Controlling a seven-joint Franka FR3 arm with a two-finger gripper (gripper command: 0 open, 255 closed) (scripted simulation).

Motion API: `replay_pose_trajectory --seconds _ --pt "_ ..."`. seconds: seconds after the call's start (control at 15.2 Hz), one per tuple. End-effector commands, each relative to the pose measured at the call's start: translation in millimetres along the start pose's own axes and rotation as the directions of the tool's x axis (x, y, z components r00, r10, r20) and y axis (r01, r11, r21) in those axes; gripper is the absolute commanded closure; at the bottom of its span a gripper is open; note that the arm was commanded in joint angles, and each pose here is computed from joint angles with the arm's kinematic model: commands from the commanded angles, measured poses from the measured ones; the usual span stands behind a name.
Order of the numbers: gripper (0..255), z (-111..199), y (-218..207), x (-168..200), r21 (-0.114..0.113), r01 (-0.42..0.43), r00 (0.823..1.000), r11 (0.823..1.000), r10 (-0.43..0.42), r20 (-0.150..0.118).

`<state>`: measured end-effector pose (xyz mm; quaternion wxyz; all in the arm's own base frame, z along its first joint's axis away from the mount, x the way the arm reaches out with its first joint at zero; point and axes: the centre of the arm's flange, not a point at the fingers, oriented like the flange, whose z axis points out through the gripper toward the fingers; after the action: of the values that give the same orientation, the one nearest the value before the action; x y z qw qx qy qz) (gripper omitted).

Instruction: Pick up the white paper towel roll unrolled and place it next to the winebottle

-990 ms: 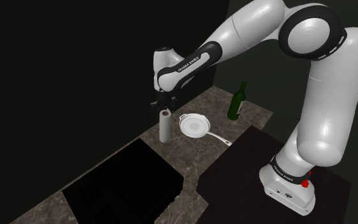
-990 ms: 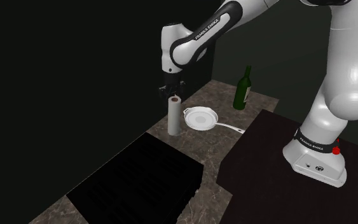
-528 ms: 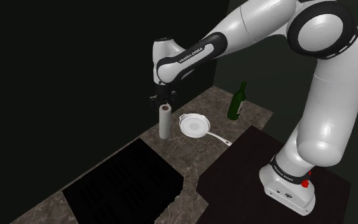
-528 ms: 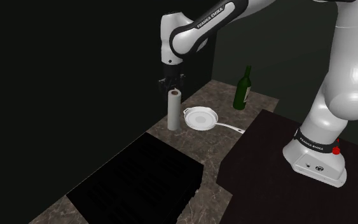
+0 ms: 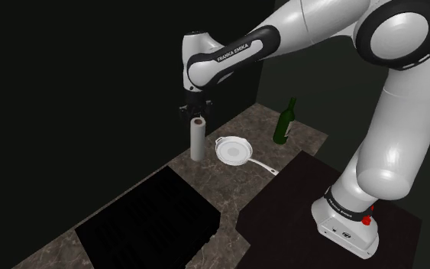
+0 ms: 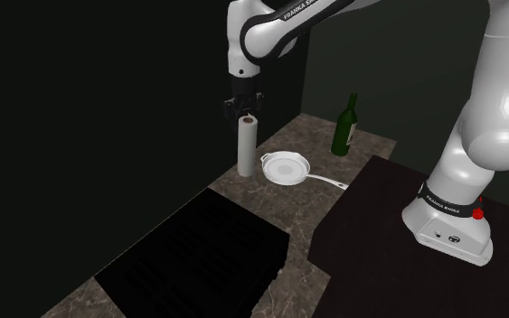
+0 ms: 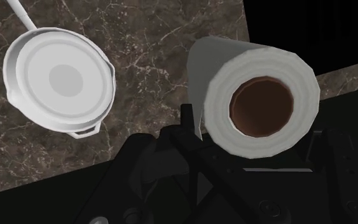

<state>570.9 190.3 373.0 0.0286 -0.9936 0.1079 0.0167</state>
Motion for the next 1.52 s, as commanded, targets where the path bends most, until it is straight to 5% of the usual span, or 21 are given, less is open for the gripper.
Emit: replay_pose_trajectory --seconds 0.0,1.45 --pt "255 -11.2 0.2 0.0 0.0 0.0 1.0 1.0 0.0 0.0" --pt "255 -127.1 -6.0 -4.6 0.0 0.0 1.0 1.0 0.0 0.0"
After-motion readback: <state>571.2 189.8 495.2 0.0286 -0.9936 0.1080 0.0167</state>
